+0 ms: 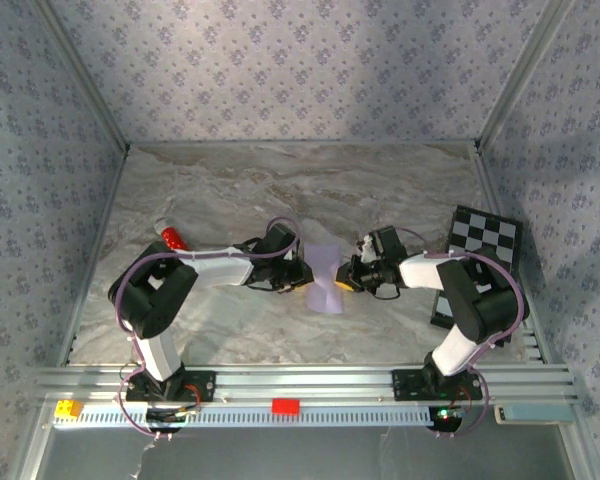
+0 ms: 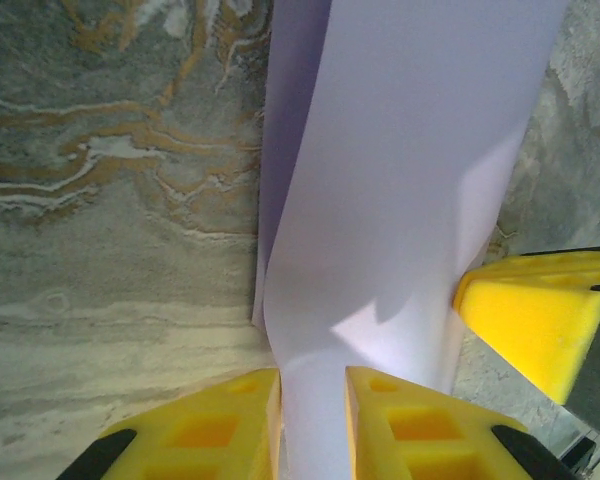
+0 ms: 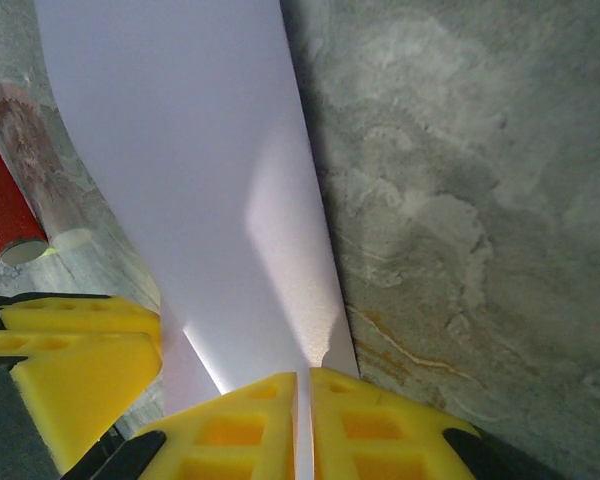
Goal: Fold a paper plane with a square sheet of paper (pick it up from the middle)
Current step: Third fold the triangle at the center of the table.
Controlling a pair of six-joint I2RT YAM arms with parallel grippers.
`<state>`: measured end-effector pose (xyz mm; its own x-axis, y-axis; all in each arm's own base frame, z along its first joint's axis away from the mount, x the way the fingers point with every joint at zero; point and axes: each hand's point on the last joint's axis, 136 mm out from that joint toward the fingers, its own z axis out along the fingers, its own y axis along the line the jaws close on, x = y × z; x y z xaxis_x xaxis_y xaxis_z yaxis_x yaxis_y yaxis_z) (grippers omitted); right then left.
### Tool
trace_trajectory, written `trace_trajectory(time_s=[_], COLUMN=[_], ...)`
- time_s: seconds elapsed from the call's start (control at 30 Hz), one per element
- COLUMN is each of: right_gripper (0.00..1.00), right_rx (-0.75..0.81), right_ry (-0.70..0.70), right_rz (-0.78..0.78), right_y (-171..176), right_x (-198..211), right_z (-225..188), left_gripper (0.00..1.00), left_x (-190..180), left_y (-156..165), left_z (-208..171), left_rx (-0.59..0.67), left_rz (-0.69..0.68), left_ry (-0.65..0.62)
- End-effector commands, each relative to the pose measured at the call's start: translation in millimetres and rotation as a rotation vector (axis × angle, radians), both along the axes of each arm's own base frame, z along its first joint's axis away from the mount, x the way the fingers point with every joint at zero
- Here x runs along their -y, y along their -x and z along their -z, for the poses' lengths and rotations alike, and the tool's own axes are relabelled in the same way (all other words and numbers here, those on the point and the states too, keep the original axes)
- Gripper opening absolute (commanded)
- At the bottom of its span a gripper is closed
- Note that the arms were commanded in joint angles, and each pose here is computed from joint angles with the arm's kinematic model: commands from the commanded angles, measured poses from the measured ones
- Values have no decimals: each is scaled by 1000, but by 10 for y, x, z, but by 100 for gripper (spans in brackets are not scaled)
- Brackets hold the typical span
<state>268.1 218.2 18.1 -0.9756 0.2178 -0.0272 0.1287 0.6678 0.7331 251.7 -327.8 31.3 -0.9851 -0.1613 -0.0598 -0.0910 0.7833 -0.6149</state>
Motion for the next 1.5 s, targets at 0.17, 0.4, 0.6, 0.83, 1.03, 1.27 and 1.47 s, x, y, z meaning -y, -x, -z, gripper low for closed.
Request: trace_trajectory(time_s=[0.17,0.4,0.6,0.83,1.03,1.27,1.47], right_gripper=[13,13,13,13,13,13,14], right_rx=[-106,-103,-104,-99,-93,-95,-96], right_ry=[114,115,116,116,120,117,119], right_rz=[30,31,31,33,36,36,36], right_y=[199,191,201,191,197,199,199], right_x=[186,188,186,187,195,190,187], right_z=[332,321,318,300,285,283,284], left_gripper=[24,26,25,25,22,14,10], left_x=[-16,-70,-52,-67,-45,29,1], left_y=[9,32,58,101,86,63,45], left_z=[-36,-1,24,90,30,-60,-106], left_rx=[3,-18,-34,-67,-57,-37,-18], left_rz=[-24,-55,-67,-95,-100,-85,-101], left_ry=[12,-4,23,35,59,110,108])
